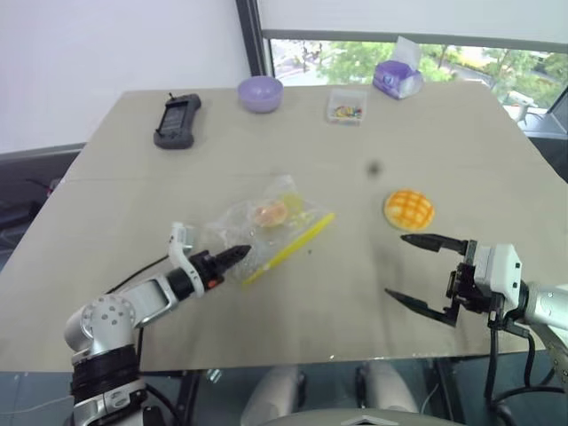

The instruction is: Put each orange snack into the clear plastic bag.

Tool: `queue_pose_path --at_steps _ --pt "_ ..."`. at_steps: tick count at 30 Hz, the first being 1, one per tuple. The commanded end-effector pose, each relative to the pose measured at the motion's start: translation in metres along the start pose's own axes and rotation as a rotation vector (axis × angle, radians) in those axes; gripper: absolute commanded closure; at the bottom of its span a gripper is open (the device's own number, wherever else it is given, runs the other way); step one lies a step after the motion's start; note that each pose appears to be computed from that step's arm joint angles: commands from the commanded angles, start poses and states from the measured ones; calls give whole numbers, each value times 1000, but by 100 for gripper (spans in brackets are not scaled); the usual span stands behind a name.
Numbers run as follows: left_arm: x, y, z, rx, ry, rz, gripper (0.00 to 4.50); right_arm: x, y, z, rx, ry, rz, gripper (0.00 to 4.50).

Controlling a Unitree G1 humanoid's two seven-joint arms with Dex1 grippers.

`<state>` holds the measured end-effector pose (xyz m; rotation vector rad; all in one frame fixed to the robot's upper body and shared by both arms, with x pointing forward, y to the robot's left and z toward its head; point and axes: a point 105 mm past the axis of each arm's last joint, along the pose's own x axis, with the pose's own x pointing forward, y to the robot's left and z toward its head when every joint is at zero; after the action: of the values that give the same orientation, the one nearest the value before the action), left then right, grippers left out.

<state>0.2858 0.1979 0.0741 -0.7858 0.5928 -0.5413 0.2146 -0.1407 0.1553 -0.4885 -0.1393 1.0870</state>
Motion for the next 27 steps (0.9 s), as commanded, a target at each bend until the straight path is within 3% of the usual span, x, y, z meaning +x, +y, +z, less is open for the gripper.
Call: queue_pose_path --at_steps 1,7,11,16,22,27 --pt "4 5 -10 -52 39 16 448 0 -4 10 -82 4 -51 0" --pt "2 1 -4 -68 16 -43 448 7 -5 4 -64 38 -52 0" --pt "-6 -15 10 -71 -20 -151 448 17 -16 -2 -179 71 -157 0" --pt "-8 -29 21 -83 -25 -200 448 31 -20 -14 -178 127 -203 0" --pt "-5 -51 29 -77 -26 -260 448 65 -32 -29 -333 162 -213 0" --pt "-2 -68 35 -79 -33 -305 448 90 -48 -31 -574 183 -259 0"
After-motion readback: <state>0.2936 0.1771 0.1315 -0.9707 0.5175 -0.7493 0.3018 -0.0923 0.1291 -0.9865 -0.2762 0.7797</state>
